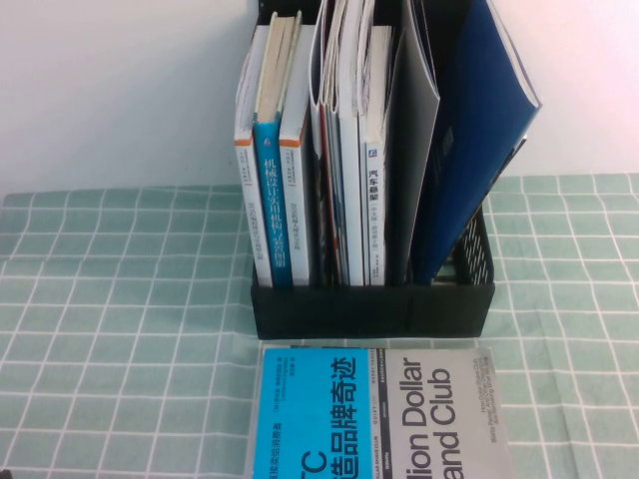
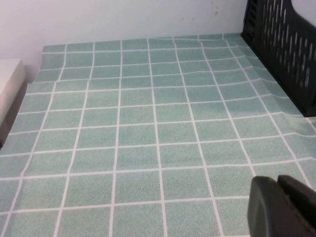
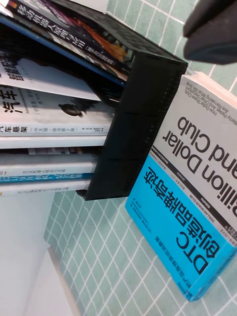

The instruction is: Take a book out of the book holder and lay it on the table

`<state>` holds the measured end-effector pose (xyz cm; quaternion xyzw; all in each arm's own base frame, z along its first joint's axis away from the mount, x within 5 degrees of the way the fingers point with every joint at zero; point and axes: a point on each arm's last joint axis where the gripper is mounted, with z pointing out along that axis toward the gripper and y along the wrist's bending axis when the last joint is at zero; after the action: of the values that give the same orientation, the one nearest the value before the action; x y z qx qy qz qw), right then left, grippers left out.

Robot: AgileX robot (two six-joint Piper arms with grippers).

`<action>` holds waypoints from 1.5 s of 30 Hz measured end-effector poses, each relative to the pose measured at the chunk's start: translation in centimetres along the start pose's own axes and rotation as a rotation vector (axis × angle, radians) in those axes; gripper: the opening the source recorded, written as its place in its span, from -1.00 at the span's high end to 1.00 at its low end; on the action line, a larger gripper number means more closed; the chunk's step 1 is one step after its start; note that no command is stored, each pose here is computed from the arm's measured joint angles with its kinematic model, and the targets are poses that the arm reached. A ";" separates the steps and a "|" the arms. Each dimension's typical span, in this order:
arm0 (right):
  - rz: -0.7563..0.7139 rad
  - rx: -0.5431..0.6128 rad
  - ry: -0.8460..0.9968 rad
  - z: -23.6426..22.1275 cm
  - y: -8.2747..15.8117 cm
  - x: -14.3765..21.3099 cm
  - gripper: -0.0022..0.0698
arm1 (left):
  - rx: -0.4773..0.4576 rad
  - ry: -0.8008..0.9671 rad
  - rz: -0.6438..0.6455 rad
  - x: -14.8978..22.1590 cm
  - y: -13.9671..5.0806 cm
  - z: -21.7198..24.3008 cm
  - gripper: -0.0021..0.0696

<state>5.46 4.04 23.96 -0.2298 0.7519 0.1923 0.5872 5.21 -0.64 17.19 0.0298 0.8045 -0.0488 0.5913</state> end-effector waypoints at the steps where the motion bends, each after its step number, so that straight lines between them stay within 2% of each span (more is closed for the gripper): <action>1: 0.000 0.000 0.000 0.0 0.0 0.0 0.95 | 0.001 0.000 -0.003 0.0 0.0 0.0 0.95; 33: -0.009 0.004 -0.004 0.0 0.0 0.0 0.95 | 0.002 0.002 -0.013 0.0 0.0 0.0 0.95; 39: -0.169 0.110 -0.036 0.4 -0.9 0.8 0.95 | 0.002 0.002 -0.013 0.0 0.0 0.0 0.95; 45: -0.188 0.373 -0.086 -0.2 -2.5 2.3 0.95 | 0.002 0.002 -0.013 0.0 0.0 0.0 0.95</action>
<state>6.26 1.58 21.76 -0.1781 0.7239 0.0038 0.6665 5.20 -0.66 17.18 0.0253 0.8053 -0.0534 0.5900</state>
